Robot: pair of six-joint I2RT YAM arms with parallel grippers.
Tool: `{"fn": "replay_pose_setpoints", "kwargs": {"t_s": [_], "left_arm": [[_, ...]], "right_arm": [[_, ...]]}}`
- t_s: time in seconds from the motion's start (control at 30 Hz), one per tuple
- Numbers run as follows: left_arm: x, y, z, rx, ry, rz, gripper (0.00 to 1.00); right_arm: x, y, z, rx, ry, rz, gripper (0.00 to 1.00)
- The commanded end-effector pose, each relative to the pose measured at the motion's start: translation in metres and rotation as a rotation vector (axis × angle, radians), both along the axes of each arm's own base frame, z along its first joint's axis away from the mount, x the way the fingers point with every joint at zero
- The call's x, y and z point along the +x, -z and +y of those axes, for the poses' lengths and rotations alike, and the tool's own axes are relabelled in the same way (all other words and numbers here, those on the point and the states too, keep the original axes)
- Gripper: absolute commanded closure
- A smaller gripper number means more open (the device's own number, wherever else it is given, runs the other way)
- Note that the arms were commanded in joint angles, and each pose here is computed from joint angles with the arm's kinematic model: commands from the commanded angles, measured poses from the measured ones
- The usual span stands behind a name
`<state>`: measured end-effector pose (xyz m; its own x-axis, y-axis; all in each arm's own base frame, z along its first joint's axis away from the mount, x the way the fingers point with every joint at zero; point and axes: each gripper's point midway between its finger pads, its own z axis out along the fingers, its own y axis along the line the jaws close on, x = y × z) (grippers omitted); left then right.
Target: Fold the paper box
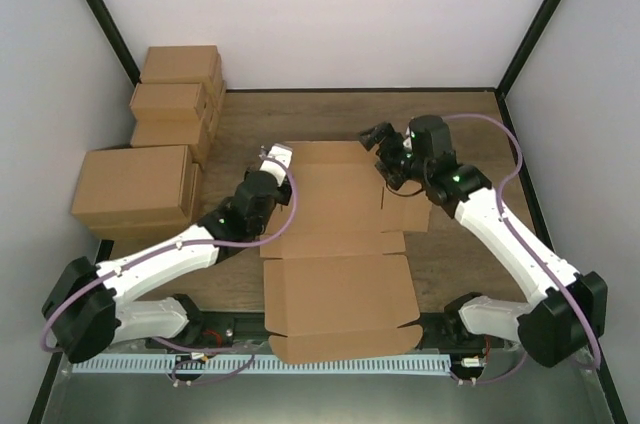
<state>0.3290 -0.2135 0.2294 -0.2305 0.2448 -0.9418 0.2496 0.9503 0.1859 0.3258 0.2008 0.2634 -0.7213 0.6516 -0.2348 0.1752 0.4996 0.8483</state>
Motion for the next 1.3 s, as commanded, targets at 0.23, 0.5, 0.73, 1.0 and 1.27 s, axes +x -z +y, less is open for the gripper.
{"fn": "replay_pose_setpoints", "kwargs": {"t_s": [0.23, 0.5, 0.73, 1.0, 1.27], "left_arm": [[-0.038, -0.028, 0.010, -0.121, 0.126, -0.158, 0.96], [-0.052, -0.022, 0.010, -0.140, 0.193, -0.178, 0.96], [-0.065, -0.025, 0.012, -0.164, 0.245, -0.218, 0.96], [-0.067, -0.016, 0.012, -0.143, 0.260, -0.208, 0.96], [-0.070, -0.024, 0.014, -0.181, 0.261, -0.222, 0.79]], "right_arm": [[0.019, -0.017, 0.008, 0.066, 0.079, 0.176, 0.00], [0.013, 0.009, 0.003, 0.100, 0.147, 0.284, 0.00], [0.017, 0.026, 0.009, 0.094, 0.146, 0.354, 0.05], [0.005, 0.053, 0.001, 0.100, 0.183, 0.397, 0.30], [-0.002, 0.048, 0.001, 0.122, 0.155, 0.357, 0.74]]}}
